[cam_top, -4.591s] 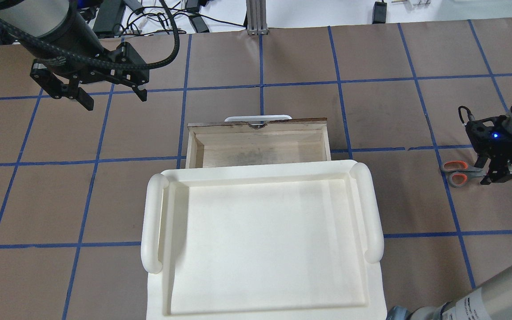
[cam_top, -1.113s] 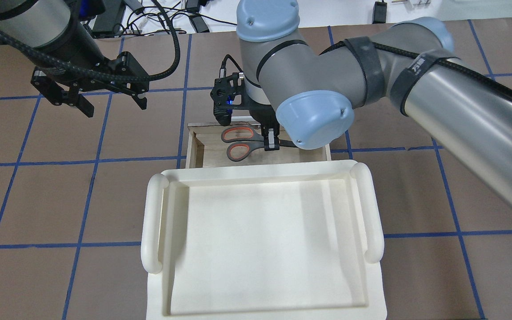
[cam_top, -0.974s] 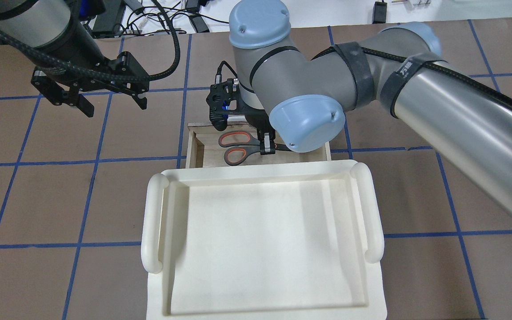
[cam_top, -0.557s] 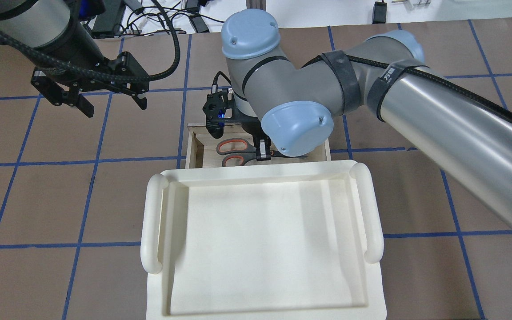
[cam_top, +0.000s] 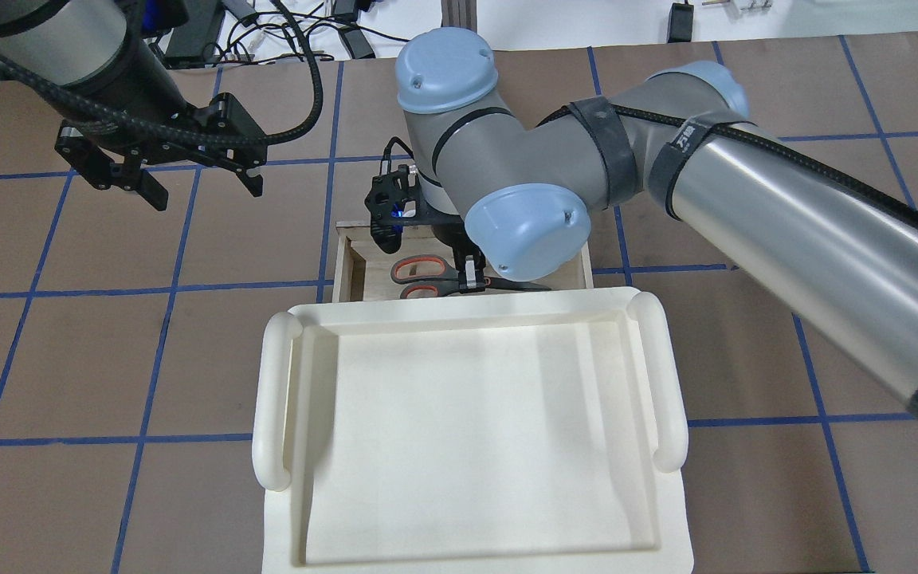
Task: Put scissors in drawer and close it
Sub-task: 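Lower the scissors into the drawer and open the right gripper, then raise the right gripper away while the left arm reaches toward the drawer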
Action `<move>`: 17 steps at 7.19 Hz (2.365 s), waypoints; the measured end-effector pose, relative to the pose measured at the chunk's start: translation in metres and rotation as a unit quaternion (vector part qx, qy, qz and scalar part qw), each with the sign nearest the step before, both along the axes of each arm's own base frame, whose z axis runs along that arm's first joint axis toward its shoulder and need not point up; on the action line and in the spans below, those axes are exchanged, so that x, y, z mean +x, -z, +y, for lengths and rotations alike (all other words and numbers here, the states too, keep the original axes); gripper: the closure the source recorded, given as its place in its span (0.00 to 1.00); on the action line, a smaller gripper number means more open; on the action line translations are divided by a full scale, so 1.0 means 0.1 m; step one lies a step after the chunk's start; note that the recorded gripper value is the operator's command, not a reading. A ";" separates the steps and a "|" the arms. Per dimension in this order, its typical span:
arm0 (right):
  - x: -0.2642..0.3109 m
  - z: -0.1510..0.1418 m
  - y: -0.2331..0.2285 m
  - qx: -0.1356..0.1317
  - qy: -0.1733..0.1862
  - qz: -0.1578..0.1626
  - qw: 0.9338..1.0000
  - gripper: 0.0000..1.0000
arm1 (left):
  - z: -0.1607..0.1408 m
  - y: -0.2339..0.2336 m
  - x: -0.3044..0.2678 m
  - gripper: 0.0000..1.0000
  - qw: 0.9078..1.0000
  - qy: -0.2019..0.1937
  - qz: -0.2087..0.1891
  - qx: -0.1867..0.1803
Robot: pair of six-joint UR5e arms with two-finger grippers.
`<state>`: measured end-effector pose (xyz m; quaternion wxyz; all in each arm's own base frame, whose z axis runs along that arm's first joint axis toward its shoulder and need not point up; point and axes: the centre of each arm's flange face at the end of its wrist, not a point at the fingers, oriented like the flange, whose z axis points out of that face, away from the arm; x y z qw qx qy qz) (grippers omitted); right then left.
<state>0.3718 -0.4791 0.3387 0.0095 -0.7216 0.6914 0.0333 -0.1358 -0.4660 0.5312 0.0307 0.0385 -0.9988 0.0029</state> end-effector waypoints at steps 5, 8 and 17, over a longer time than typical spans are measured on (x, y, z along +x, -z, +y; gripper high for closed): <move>-0.42 -0.14 -0.61 -0.057 0.127 -0.024 0.990 0.01 | -0.22 0.11 -0.01 0.00 1.000 -0.018 -0.001 0.002; -1.33 -0.43 -1.00 -0.086 0.364 -0.035 0.927 0.00 | -0.65 0.35 -0.40 0.01 0.999 -0.042 0.002 -0.015; -2.54 -0.21 -1.50 -0.061 0.697 -0.016 0.714 0.00 | -1.57 2.27 -2.05 0.01 0.996 -0.076 -0.027 -0.030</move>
